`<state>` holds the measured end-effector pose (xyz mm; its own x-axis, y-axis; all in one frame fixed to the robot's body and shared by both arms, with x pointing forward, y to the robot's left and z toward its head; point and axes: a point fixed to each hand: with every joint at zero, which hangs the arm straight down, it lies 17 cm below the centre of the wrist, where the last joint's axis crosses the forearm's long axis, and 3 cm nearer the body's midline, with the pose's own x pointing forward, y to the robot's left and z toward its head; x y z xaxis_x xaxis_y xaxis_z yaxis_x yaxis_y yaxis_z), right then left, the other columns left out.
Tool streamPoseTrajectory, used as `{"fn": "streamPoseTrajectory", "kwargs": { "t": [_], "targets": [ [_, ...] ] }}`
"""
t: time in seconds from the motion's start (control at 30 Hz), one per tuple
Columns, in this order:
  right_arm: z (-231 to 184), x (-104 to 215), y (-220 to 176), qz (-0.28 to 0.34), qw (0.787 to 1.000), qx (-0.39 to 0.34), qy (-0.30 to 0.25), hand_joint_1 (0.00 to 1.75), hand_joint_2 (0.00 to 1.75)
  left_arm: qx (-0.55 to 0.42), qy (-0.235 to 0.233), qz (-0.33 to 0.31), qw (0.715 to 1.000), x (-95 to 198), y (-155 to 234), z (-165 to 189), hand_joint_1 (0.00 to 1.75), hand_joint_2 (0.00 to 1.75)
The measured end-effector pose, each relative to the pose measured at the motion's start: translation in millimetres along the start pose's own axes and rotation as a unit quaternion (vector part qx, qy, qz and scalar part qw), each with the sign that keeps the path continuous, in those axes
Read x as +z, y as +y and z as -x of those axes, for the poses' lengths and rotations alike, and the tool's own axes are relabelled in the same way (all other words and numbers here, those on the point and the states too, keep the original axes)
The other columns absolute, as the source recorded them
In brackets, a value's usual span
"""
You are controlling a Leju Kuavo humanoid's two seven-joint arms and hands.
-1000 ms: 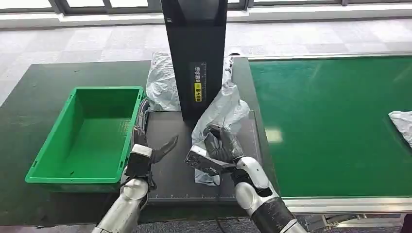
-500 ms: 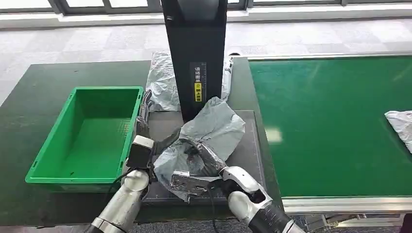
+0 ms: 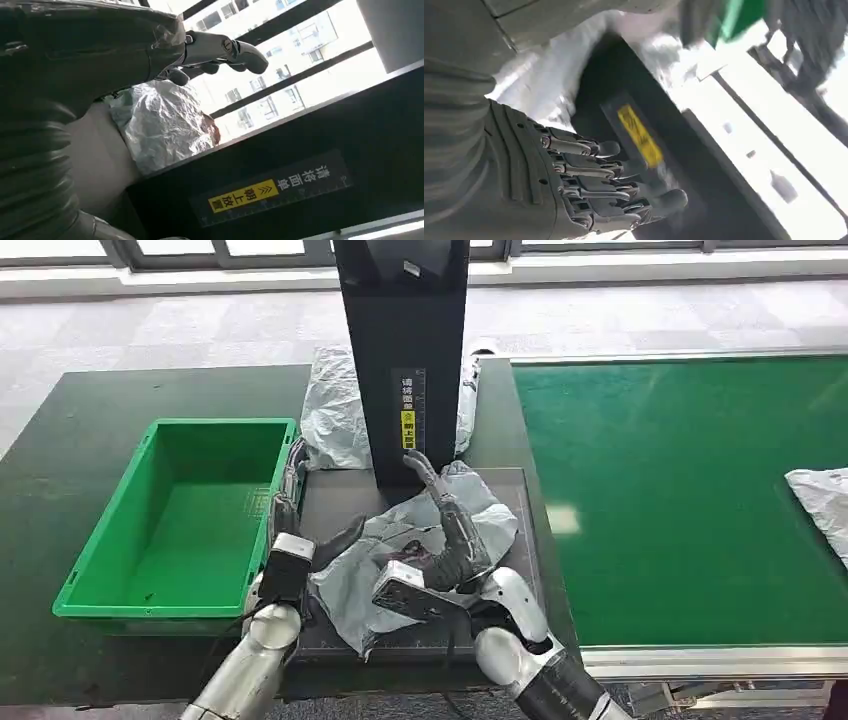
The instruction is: Moved the parcel from conveyor to table for the left to box.
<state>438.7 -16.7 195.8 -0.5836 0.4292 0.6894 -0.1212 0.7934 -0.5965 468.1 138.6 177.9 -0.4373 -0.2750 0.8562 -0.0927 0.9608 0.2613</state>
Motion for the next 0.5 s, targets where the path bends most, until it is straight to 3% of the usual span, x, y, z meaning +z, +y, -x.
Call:
{"fn": "streamPoseTrajectory", "kwargs": {
  "t": [0.07,0.23,0.5],
  "targets": [
    [3.1,-1.7,-23.1,0.046,0.999,-0.024,-0.005,0.0,1.75,-0.006,0.006,0.008,1.0,2.0,-3.5,4.5,0.0,1.75],
    [12.0,-0.5,-43.4,0.083,0.996,-0.03,0.002,0.0,1.75,-0.014,0.019,0.023,0.999,5.4,-9.4,13.1,0.0,1.75],
    [43.0,-5.0,-91.4,0.167,0.984,-0.057,0.032,0.0,1.75,-0.115,0.101,0.176,0.972,37.6,-64.8,75.6,0.0,1.75]
  ]
}}
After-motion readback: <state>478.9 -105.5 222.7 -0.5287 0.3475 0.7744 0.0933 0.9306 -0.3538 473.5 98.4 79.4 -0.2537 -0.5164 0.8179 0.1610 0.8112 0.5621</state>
